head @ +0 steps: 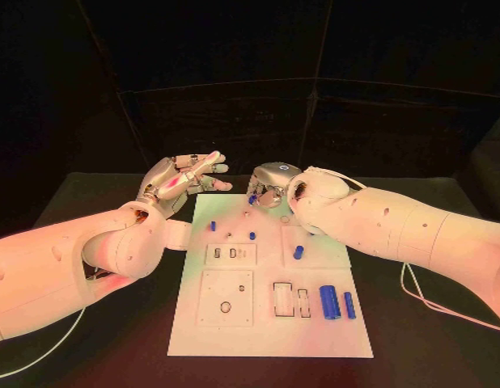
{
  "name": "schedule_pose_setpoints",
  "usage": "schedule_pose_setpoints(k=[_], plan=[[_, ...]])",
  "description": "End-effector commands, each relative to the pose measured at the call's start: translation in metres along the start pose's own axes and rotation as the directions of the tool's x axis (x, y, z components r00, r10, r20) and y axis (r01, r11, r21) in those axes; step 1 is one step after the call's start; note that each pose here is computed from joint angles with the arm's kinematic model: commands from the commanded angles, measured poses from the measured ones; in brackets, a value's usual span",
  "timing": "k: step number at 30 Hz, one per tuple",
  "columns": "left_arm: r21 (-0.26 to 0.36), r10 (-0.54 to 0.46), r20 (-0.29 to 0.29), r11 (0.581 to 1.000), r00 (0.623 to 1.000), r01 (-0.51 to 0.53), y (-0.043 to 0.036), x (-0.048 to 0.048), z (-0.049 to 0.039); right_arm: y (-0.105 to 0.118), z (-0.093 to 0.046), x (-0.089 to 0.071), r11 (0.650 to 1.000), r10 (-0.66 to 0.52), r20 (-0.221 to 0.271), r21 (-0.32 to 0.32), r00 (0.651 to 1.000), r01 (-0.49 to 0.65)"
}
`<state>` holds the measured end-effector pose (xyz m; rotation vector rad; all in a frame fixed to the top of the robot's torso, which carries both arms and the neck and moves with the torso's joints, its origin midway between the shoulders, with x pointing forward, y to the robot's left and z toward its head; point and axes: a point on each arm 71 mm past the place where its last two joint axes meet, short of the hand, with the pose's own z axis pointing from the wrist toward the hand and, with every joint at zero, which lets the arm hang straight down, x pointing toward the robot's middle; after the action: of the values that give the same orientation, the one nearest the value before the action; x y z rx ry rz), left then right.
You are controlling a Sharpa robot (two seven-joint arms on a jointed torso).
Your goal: Assemble the parts on the task board
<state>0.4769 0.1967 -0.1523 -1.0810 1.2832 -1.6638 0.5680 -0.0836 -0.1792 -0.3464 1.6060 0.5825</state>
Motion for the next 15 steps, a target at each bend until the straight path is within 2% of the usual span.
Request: schedule_pose_setpoints(k=[1, 15], plan=[[0.006, -0.007, -0.017, 1.0, 1.0, 0.007, -0.001, 0.0015, 0.0006, 0.0014, 0.001, 0.0, 1.0, -0.007, -0.02, -0.002, 1.0, 0.007], [0.005, -0.006, -0.017, 1.0, 1.0, 0.006, -0.0012, 0.0011, 0.0013, 0.0021, 0.0042, 0.0017, 1.0, -0.009, -0.035, 0.013, 0.999, 0.01]])
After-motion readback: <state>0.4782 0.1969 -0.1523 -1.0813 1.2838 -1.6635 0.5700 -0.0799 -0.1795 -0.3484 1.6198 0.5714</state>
